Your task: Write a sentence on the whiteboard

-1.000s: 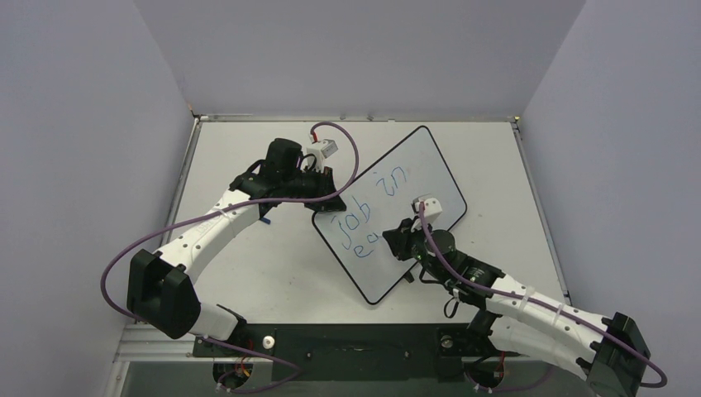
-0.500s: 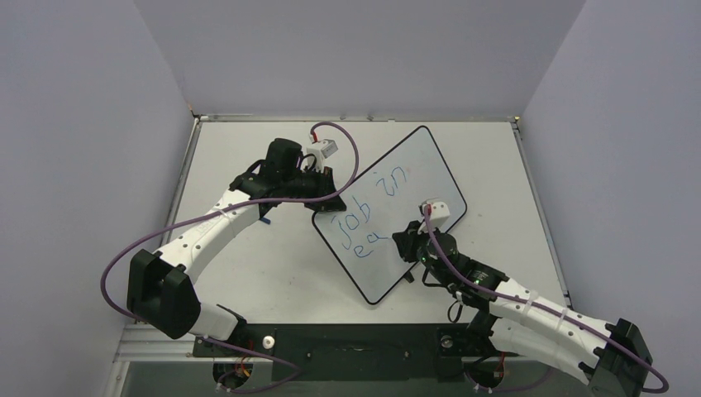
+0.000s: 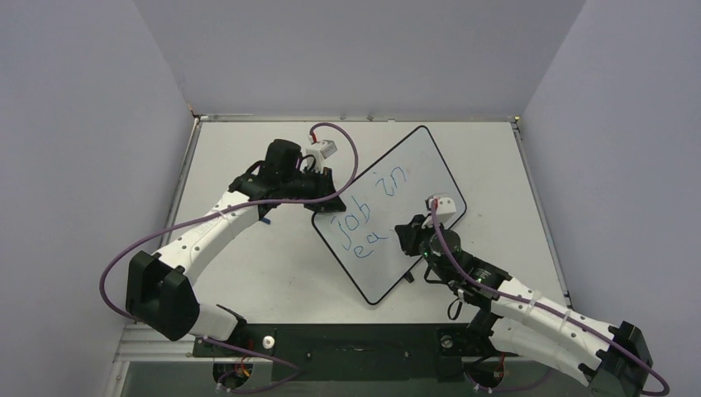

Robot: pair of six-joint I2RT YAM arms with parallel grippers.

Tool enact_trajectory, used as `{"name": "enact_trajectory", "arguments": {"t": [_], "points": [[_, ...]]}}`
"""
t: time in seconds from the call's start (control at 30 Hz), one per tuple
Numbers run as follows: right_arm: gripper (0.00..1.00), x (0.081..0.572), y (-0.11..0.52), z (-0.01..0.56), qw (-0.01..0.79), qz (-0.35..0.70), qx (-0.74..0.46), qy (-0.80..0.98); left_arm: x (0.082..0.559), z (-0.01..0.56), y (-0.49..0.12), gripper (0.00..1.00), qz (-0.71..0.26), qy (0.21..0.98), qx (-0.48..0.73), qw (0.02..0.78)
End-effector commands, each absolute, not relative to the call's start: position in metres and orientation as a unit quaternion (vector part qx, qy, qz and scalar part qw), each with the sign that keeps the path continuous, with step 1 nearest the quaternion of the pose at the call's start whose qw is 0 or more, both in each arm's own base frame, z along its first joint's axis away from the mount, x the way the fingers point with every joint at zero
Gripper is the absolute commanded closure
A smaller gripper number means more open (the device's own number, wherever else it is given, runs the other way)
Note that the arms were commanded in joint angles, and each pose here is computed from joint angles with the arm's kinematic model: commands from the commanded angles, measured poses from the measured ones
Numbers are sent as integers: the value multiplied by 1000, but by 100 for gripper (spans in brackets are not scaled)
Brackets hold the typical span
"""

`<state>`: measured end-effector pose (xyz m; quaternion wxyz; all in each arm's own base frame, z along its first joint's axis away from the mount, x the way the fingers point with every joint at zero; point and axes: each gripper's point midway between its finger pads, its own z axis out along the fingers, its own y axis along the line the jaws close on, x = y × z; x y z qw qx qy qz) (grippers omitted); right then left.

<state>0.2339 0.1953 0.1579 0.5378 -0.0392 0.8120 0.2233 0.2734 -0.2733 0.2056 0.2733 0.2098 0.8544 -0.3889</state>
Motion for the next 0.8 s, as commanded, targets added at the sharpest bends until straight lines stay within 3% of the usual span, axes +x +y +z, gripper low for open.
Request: {"name": "enact_trajectory", "arguments": {"t": [0.0, 0.77], "points": [[100, 249, 204, 200, 578, 245, -18, 778, 278, 187, -253, 100, -323, 873, 221, 291], [100, 264, 204, 191, 577, 226, -16, 785, 279, 186, -254, 100, -322, 873, 221, 292]]}}
